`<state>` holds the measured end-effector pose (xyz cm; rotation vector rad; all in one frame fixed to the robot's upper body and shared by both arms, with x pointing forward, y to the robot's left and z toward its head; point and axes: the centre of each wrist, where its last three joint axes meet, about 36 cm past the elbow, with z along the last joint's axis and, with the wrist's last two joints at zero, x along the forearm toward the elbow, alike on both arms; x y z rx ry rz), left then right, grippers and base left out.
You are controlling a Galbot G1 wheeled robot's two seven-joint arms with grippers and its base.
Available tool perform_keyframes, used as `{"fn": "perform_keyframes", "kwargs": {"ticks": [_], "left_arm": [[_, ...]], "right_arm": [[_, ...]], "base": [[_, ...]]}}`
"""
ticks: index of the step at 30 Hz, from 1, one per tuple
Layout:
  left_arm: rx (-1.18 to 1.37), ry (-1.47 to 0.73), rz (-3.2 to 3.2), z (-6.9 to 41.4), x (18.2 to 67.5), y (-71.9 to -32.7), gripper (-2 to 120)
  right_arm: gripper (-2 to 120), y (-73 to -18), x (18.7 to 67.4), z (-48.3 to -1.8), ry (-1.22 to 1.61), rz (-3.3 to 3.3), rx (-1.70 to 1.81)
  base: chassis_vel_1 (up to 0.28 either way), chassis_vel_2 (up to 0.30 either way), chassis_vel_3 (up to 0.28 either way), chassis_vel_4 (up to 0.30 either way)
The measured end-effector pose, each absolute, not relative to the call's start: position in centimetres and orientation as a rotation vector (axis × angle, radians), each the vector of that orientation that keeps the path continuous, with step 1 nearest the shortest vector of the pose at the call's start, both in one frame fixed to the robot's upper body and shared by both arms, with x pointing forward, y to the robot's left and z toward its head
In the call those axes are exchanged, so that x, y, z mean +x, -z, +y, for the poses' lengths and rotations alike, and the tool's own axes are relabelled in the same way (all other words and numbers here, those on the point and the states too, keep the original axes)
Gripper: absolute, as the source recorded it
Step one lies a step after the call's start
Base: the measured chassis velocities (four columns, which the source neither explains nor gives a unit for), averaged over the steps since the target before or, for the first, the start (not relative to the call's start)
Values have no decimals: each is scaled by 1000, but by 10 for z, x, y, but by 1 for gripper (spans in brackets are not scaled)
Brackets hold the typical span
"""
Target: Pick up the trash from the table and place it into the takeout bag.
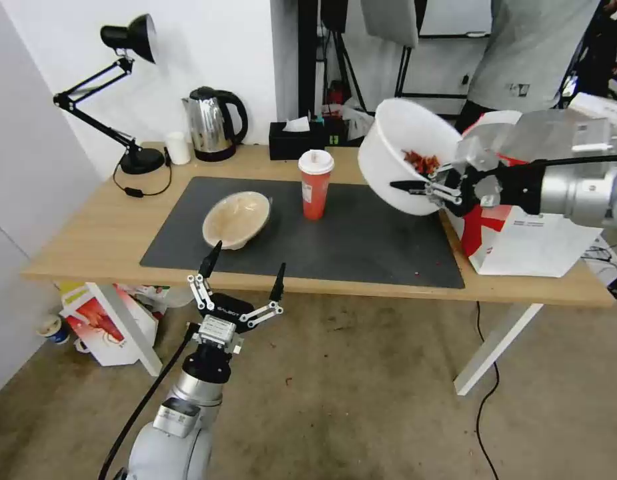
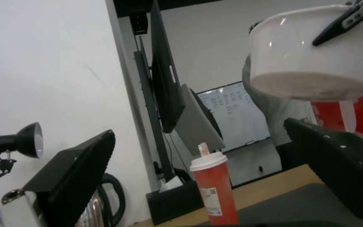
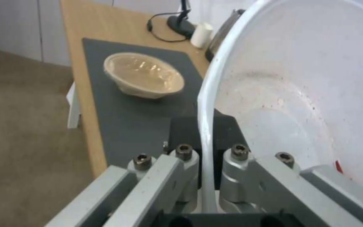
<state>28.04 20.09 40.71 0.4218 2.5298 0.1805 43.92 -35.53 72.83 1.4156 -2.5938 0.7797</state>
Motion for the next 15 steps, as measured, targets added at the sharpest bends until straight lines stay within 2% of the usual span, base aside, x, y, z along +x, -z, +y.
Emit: {"fn": "perform_keyframes", "kwargs": {"ticks": [15], "left_arm": [[420,-185,2526,203,280,-404,100]], "right_arm": [[0,-741,442,-354,-804,-2586,1440]], "base": [[0,0,0,0]]}}
